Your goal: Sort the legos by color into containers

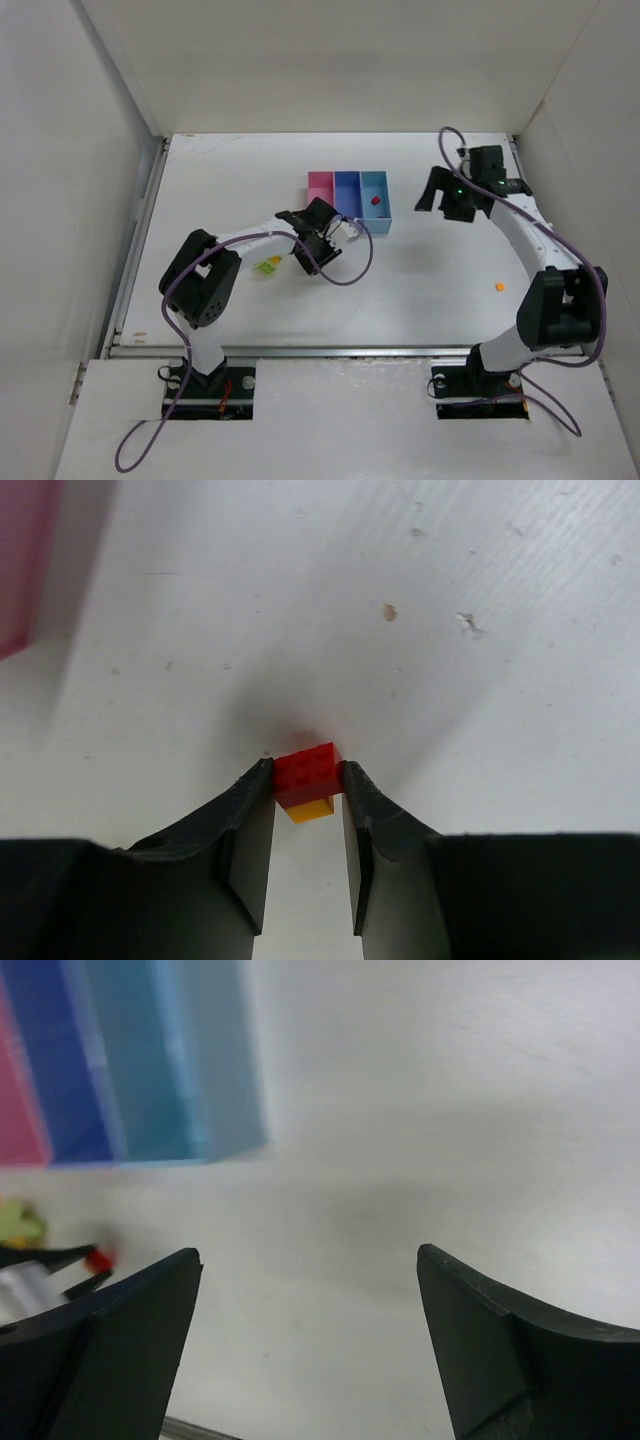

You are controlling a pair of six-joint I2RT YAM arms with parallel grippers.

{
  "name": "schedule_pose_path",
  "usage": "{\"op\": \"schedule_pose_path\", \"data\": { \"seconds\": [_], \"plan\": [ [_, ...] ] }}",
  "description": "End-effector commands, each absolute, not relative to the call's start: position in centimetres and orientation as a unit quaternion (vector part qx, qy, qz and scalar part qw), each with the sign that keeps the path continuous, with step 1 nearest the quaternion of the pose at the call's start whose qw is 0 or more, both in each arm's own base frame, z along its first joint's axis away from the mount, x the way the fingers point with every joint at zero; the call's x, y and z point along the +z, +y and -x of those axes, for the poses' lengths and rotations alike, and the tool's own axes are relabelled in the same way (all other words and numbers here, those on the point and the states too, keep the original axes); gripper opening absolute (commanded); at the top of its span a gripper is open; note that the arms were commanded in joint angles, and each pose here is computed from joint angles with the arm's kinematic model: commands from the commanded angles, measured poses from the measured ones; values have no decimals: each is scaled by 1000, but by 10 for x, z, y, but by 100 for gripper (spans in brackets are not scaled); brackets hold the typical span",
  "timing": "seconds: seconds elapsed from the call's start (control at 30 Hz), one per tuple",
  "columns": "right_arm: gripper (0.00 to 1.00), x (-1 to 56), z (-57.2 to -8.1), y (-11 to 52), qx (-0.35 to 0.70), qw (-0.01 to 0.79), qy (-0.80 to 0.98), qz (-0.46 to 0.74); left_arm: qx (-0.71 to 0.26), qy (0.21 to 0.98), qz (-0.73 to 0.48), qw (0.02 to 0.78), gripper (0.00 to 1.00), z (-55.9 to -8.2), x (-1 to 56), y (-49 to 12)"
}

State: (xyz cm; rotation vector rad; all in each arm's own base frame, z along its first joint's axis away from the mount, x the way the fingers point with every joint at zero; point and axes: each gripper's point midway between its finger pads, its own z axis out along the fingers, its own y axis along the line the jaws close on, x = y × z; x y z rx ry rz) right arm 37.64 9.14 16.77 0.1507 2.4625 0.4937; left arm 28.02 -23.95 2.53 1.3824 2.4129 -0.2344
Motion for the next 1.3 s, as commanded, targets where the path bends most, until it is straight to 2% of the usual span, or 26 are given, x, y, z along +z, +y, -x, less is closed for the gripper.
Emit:
{"op": "schedule_pose_path", "data": {
  "seconds": [0.0, 0.1, 0.33, 0.47, 0.7, 0.87, 0.93, 1.13, 1.27],
  "plan": [
    [95, 162, -357, 24, 135, 301, 919, -217, -77, 872, -444, 193, 3, -300, 41, -233],
    [99, 156, -335, -2, 107, 301, 899, -300, -78, 883, -415, 205, 3, -310, 50, -223],
    [99, 138, -275, -83, 24, 261, 848, -460, -61, 899, -372, 224, 3, -330, 60, -195],
    [99, 128, -252, -109, -54, 219, 843, -489, -46, 909, -343, 231, 3, -348, 65, -175],
    [99, 119, -240, -123, -102, 184, 826, -523, -63, 931, -294, 205, 3, -368, 56, -148],
    [93, 79, -233, -100, -61, 126, 829, -541, -97, 938, -269, 195, 3, -380, 54, -142],
    [84, 67, -237, -98, -54, 119, 818, -561, -96, 938, -265, 200, 3, -386, 56, -140],
    [77, 70, -247, -121, -94, 158, 785, -592, -103, 938, -266, 197, 3, -388, 58, -143],
    [72, 56, -257, -124, -93, 150, 784, -596, -104, 941, -260, 188, 3, -382, 55, -142]
  ]
}}
